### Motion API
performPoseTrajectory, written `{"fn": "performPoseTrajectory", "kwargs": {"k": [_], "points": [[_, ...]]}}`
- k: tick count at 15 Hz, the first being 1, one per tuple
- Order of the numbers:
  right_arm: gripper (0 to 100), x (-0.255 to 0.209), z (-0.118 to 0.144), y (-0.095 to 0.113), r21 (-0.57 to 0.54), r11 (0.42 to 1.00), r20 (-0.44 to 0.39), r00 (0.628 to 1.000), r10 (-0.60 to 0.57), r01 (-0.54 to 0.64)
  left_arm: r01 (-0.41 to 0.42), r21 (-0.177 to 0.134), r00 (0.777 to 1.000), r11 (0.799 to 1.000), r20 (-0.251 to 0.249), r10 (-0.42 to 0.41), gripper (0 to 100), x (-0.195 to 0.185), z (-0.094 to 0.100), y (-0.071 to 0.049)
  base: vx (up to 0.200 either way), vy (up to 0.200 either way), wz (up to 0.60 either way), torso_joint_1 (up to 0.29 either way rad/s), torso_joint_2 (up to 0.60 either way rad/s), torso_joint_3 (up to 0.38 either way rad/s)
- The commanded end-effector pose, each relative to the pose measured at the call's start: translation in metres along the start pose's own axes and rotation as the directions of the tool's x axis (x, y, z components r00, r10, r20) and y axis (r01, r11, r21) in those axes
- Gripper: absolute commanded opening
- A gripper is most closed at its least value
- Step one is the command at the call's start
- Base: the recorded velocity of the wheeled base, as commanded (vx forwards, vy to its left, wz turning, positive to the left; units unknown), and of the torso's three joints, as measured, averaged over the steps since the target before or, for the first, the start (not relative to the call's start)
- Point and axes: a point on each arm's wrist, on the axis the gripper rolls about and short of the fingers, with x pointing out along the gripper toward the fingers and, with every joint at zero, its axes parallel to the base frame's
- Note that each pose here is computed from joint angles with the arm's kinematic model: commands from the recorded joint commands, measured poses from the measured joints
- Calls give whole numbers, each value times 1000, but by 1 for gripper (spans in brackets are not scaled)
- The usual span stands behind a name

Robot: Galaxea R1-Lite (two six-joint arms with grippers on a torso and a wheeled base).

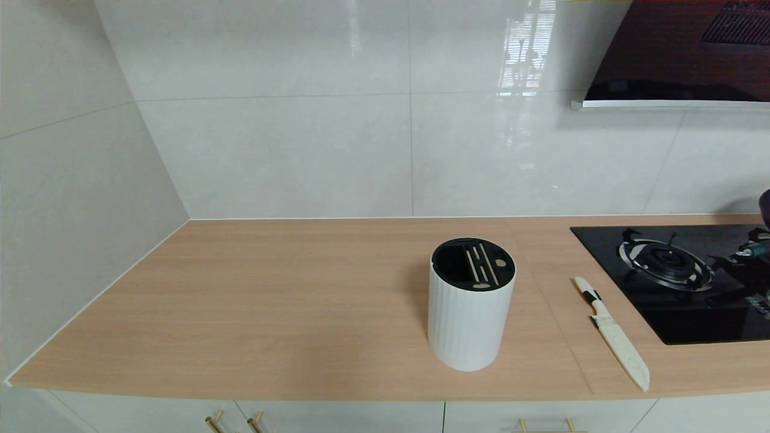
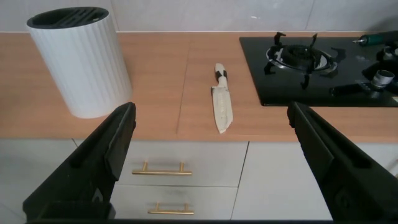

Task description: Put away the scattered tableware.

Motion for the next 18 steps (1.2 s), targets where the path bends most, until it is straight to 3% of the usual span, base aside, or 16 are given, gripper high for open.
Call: {"fn": "performPoseTrajectory", "kwargs": {"k": [1,3,16,17,18], "points": [[100,0,0,0,0,1000,-1,1000,0,0,-1,0,1000,1000,0,1,100,0,0,0,0,0,-600,2,2,2],[100,0,0,0,0,1000,-1,1000,0,0,-1,0,1000,1000,0,1,100,0,0,0,0,0,-600,-2,-2,2],[100,0,0,0,-17,1000,-1,1000,3,-3,-1,0,1000,1000,0,1,100,0,0,0,0,0,0,0,0,0],[100,0,6,0,-25,1000,13,1000,9,-9,-1,0,1000,1000,0,1,100,0,0,0,0,0,0,0,0,0],[100,-4,39,0,-12,1000,62,998,21,-21,-1,0,1000,1000,0,1,100,0,0,0,0,0,0,0,0,0]]}}
